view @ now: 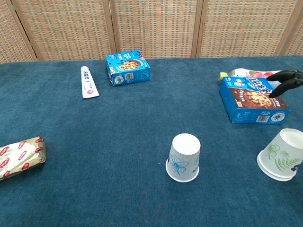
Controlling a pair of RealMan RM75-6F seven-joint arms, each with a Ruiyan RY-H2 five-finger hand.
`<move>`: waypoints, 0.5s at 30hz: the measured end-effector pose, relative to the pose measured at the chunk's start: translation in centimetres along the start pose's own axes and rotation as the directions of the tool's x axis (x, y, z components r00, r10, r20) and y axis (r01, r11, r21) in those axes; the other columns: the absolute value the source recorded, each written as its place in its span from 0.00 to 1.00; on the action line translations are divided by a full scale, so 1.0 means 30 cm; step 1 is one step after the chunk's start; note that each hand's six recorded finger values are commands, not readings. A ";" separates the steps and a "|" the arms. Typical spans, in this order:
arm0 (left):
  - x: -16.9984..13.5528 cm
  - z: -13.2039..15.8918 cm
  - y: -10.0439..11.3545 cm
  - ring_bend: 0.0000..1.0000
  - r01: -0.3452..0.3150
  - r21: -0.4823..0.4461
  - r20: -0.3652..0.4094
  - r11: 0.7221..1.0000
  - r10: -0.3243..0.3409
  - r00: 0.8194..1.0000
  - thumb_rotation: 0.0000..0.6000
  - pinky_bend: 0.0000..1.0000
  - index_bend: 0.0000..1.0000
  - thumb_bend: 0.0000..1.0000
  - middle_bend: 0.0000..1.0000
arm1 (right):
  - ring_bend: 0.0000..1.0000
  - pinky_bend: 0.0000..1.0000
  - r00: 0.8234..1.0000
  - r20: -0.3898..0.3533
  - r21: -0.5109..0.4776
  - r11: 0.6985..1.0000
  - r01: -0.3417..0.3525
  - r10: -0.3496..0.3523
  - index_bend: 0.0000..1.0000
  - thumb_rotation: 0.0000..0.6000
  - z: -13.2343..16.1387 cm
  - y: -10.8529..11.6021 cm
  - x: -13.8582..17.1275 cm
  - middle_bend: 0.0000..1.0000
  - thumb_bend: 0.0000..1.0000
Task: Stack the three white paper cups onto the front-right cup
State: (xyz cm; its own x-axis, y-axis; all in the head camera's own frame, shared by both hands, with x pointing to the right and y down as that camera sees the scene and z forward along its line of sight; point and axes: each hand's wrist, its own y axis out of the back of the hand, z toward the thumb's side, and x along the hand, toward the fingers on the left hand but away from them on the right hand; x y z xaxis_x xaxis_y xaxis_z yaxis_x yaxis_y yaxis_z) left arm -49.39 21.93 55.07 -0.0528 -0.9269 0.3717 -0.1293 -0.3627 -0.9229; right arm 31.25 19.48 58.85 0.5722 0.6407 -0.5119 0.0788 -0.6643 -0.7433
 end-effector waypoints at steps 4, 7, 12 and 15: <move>-0.002 0.005 -0.003 0.00 0.002 0.007 0.004 1.000 -0.002 1.000 1.00 0.00 0.00 0.18 0.00 | 0.00 0.00 0.998 -0.056 0.002 1.000 -0.027 0.027 0.19 1.00 0.075 0.000 -0.072 0.05 0.25; -0.003 0.005 0.001 0.00 -0.003 0.007 0.004 1.000 0.003 1.000 1.00 0.00 0.00 0.18 0.00 | 0.00 0.00 0.995 -0.081 -0.006 0.998 -0.059 0.058 0.19 1.00 0.125 -0.007 -0.135 0.06 0.25; -0.001 -0.007 0.006 0.00 -0.005 0.001 -0.007 1.000 0.006 1.000 1.00 0.00 0.00 0.18 0.00 | 0.00 0.00 0.989 -0.102 0.005 0.995 -0.103 0.103 0.19 1.00 0.201 -0.039 -0.251 0.06 0.24; 0.002 -0.015 0.006 0.00 -0.002 -0.001 -0.013 1.000 0.002 1.000 1.00 0.00 0.00 0.18 0.00 | 0.00 0.00 0.986 -0.103 -0.001 0.992 -0.129 0.128 0.19 1.00 0.246 -0.076 -0.322 0.06 0.24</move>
State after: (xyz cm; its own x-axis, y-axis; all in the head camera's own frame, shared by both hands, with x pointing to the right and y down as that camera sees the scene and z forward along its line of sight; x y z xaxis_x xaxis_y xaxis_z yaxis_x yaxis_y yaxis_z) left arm -49.87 21.86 54.98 -0.0657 -0.9262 0.3714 -0.1299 -0.3611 -0.9234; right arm 19.52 17.65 62.32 0.6586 0.5075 -0.5556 0.0051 -0.7414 -0.6711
